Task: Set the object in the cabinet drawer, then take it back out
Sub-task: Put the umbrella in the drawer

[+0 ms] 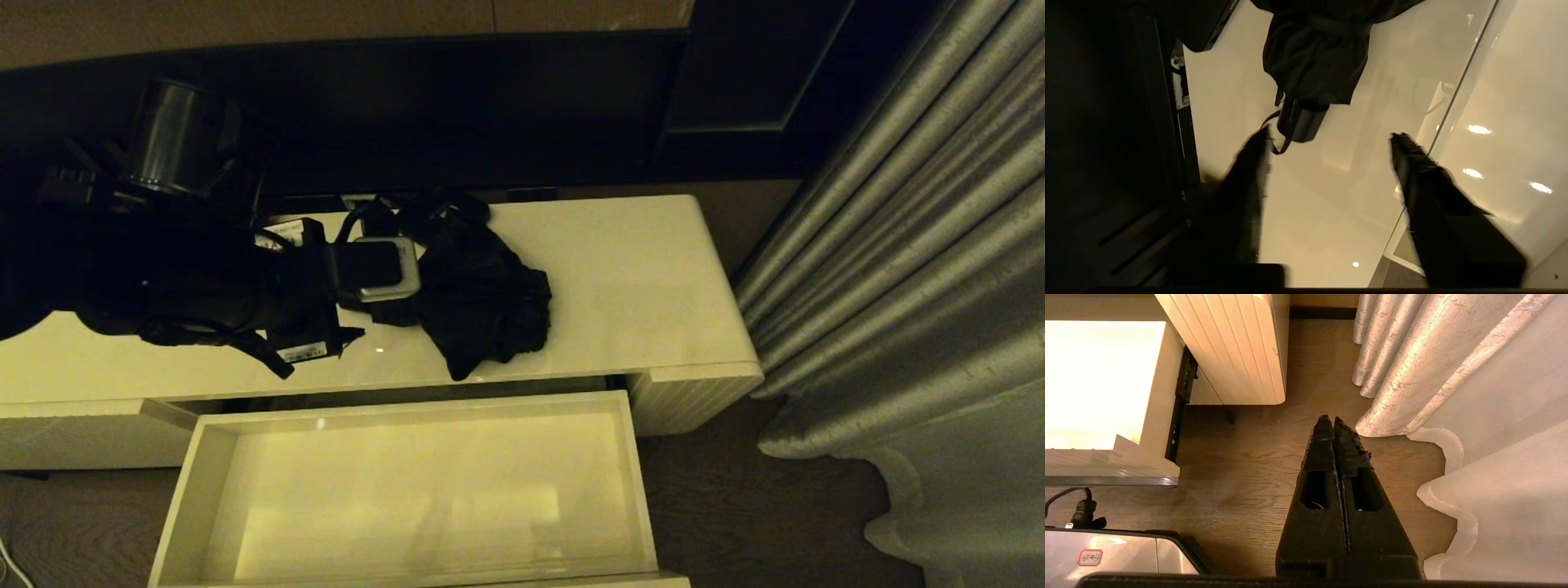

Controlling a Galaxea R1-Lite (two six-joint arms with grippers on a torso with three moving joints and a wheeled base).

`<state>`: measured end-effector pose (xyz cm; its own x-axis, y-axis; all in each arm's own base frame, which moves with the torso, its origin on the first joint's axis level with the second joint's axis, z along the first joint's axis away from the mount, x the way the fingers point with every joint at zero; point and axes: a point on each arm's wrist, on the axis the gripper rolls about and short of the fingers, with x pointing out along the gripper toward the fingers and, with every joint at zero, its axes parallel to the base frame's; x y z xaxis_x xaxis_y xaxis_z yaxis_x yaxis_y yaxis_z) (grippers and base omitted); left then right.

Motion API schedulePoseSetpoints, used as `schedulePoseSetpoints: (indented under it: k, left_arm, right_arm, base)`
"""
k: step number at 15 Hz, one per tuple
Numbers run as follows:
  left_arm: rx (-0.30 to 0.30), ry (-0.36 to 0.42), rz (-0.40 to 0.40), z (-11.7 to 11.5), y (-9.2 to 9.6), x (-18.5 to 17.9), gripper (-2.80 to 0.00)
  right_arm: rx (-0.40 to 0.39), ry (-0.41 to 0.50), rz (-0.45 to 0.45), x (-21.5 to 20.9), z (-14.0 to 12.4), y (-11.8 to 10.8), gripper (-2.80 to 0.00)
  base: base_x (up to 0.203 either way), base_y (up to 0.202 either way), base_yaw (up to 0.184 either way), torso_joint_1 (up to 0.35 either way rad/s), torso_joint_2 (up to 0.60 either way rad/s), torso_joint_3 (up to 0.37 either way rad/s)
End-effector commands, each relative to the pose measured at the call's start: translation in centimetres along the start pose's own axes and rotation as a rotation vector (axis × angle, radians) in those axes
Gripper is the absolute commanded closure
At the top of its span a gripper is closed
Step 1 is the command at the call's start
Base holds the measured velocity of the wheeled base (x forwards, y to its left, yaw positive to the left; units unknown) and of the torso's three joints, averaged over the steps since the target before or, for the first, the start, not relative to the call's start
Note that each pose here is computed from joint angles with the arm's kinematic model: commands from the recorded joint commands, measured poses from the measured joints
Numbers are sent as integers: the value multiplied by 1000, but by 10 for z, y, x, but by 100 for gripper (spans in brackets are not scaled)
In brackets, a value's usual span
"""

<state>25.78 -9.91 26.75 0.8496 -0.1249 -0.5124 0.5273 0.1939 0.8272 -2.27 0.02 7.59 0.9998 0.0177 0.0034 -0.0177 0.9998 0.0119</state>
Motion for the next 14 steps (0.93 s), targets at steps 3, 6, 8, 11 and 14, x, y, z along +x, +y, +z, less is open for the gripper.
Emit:
schedulePoseSetpoints:
  k: [3, 6, 8, 11, 14]
  left_arm:
    - [10, 5, -10, 5, 8, 10, -280]
    - [15, 21, -45, 8, 14, 17, -280]
    - [10, 32, -62, 10, 24, 16, -280]
    - [10, 50, -97, 10, 25, 18, -280]
    - [11, 58, -112, 10, 29, 14, -280]
  right_arm:
    - [0, 0, 1, 0, 0, 0, 0]
    - [0, 0, 1, 0, 0, 0, 0]
    - [0, 2, 1, 0, 0, 0, 0]
    - [0, 0, 1, 0, 0, 0, 0]
    - [0, 0, 1, 0, 0, 0, 0]
  base:
    - [0, 0, 0, 0, 0, 0]
    - [0, 0, 0, 0, 0, 0]
    - [0, 0, 0, 0, 0, 0]
    - [0, 0, 0, 0, 0, 0]
    - [0, 0, 0, 0, 0, 0]
